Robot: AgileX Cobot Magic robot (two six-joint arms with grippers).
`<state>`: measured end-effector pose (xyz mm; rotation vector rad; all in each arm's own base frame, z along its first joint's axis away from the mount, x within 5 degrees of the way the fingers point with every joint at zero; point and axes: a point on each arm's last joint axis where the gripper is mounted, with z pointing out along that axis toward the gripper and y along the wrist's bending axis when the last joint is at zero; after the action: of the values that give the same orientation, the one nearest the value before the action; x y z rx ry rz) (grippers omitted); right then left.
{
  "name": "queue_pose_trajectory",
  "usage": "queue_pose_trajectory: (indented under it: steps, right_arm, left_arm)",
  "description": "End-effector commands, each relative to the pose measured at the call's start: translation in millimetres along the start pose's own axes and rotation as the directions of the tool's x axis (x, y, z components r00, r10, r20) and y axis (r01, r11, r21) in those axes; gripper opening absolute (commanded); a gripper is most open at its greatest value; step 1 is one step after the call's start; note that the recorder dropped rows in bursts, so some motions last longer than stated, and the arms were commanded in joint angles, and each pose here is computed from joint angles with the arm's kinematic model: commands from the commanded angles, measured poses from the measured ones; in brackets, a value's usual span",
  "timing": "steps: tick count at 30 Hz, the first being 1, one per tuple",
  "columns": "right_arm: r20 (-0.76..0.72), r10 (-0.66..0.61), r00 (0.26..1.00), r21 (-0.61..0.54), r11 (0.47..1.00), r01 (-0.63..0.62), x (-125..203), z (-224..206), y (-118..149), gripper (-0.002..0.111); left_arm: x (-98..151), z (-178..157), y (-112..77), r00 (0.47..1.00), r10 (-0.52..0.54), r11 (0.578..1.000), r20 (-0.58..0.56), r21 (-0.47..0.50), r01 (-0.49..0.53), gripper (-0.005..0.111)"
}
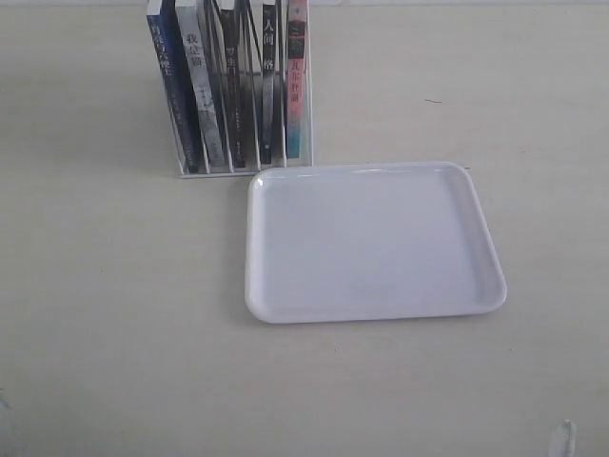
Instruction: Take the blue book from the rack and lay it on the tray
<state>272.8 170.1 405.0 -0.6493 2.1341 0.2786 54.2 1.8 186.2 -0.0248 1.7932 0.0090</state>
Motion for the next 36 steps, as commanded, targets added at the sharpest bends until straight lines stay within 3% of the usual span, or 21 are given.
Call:
queue_pose_trajectory:
  steps: [1, 5, 13, 17, 27, 29, 34, 36]
  right_arm:
    - [-0.117, 0.068, 0.991, 0.214, 0.976, -0.042, -27, 12, 14, 0.0]
    - [-0.264, 0.028, 0.964, 0.077, 0.997, -0.008, -44, 42, 28, 0.0]
    - [-0.244, 0.011, 0.97, -0.049, 0.999, -0.024, -62, 90, 43, 0.0]
    - [-0.263, 0.021, 0.965, -0.039, 0.999, -0.032, -59, 100, 39, 0.0]
    - [-0.313, 0.199, 0.929, 0.043, 0.98, -0.196, -48, 126, 20, 0.001]
    - [-0.327, 0.204, 0.923, 0.022, 0.978, -0.209, -46, 131, 23, 0.008]
    - [-0.348, 0.196, 0.917, 0.024, 0.98, -0.2, -41, 141, 23, 0.043]
    - [-0.351, 0.217, 0.911, 0.032, 0.975, -0.22, -40, 143, 24, 0.045]
  left_arm:
    - [1, 0, -0.5, 1.0, 0.006, 1.0, 0.004, 0.01, -0.006, 0.006]
    - [1, 0, -0.5, 1.0, 0.006, 1.0, 0.004, 0.01, -0.006, 0.006]
    - [1, 0, -0.5, 1.0, 0.006, 1.0, 0.004, 0.01, -0.006, 0.006]
    - [1, 0, -0.5, 1.0, 0.006, 1.0, 0.004, 0.01, -0.006, 0.006]
    - [1, 0, -0.5, 1.0, 0.006, 1.0, 0.004, 0.01, -0.006, 0.006]
    - [1, 0, -0.5, 1.0, 0.006, 1.0, 0.004, 0.01, -0.006, 0.006]
    - [1, 0, -0.5, 1.0, 0.006, 1.0, 0.004, 0.01, -0.006, 0.006]
    - [1, 0, -0.5, 1.0, 0.006, 1.0, 0.004, 0.01, -0.006, 0.006]
